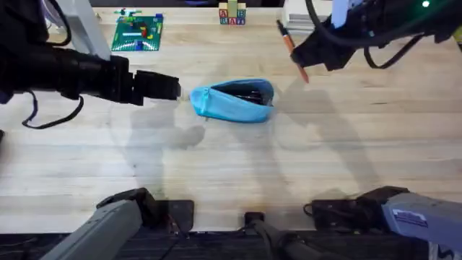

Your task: Unzip the bag, pick up the pens from the table one at a time and place them inside, then zip the bag closed.

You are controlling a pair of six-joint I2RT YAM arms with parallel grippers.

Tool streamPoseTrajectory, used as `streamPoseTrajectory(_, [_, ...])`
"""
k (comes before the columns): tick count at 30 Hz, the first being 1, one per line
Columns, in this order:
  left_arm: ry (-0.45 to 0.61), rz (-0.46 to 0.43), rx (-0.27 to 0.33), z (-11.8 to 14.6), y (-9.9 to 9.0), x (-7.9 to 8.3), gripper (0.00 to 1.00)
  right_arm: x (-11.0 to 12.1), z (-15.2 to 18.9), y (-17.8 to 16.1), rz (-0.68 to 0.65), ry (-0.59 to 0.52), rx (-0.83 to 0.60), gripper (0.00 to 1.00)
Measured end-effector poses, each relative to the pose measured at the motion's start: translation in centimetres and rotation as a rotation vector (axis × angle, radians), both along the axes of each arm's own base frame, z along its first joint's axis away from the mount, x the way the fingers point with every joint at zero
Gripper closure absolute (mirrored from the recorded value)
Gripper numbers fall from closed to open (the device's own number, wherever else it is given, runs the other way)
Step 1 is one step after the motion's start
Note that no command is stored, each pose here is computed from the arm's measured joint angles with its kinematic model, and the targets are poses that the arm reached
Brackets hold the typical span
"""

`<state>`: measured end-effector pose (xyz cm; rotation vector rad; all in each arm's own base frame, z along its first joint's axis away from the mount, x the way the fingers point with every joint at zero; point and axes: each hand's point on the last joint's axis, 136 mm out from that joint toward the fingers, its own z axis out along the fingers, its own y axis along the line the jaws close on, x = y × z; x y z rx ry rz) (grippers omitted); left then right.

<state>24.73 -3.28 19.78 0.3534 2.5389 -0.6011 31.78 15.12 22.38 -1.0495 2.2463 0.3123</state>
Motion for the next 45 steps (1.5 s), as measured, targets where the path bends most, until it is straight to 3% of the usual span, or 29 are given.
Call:
streamPoseTrajectory(6, [0.0, 0.0, 0.0, 0.0, 0.0, 0.0, 0.006, -1.5, 1.0, 2.5, 0.291, -0.091, 0.035, 0.969])
streamPoseTrajectory(12, [0.0, 0.0, 0.0, 0.0, 0.0, 0.0, 0.006, -2.2, 1.3, 3.7, 0.431, -0.141, 0.059, 0.969])
streamPoseTrajectory(30, [0.0, 0.0, 0.0, 0.0, 0.0, 0.0, 0.006, -2.3, -5.8, 8.8, 0.673, 0.001, 0.107, 0.969])
streamPoseTrajectory(39, [0.005, 0.0, -0.001, 0.0, 0.0, -0.1, 0.006, -1.8, -10.0, 9.4, 0.683, 0.103, 0.1, 0.969])
streamPoseTrajectory(45, [0.005, 0.0, -0.001, 0.0, 0.0, -0.1, 0.006, -1.7, -11.0, 9.4, 0.681, 0.131, 0.099, 0.969])
